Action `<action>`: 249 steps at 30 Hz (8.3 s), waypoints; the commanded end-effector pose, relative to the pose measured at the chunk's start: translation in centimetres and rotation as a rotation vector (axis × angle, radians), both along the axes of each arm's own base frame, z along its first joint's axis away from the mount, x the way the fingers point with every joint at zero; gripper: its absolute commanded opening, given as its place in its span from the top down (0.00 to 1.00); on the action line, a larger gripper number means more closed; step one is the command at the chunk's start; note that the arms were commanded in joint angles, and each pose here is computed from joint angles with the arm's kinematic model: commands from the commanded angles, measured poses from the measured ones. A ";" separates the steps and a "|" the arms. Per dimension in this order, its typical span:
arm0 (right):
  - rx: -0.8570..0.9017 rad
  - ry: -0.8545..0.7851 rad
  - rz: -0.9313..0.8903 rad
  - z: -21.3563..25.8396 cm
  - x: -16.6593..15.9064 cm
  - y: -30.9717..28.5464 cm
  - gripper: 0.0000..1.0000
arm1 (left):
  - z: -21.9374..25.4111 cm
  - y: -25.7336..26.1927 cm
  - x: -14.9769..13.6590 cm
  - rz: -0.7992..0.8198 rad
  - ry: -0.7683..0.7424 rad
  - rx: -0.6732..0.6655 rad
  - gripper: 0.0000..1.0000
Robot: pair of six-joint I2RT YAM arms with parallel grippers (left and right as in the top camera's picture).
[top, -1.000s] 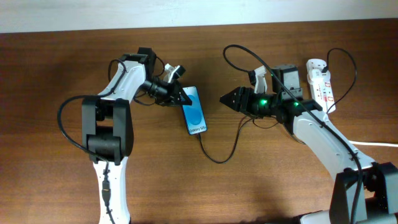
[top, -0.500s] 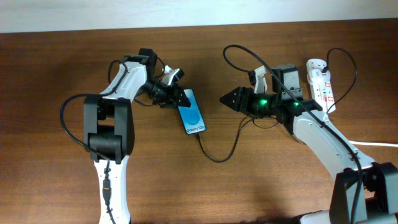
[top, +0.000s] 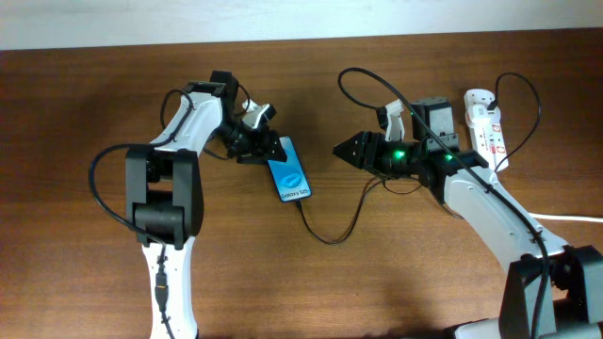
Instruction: Plug charger to phone and switch on socket
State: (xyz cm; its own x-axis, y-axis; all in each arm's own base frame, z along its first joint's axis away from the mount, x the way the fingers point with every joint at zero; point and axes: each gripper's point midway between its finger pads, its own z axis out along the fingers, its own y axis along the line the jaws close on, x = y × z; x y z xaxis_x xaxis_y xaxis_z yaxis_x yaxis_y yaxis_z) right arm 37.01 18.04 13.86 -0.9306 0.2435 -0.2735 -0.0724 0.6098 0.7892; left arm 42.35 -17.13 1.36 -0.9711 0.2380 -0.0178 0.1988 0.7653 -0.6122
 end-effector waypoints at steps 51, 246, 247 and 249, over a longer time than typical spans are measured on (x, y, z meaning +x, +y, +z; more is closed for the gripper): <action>-0.347 0.130 -0.784 0.9 2.0 -48.0 0.01 | 38.2 7.1 -0.6 0.231 -0.812 0.260 0.01; -0.763 -1.075 -0.459 2.0 -12.5 -16.6 0.02 | 31.4 11.5 -3.7 0.377 -1.012 0.431 0.01; -0.763 -1.075 -0.459 2.0 -12.5 -16.6 0.02 | 30.4 11.7 -4.0 0.387 -1.027 0.438 0.01; -0.763 -1.075 -0.459 2.0 -12.5 -16.6 0.02 | 28.3 12.2 -5.0 0.417 -1.090 0.433 0.01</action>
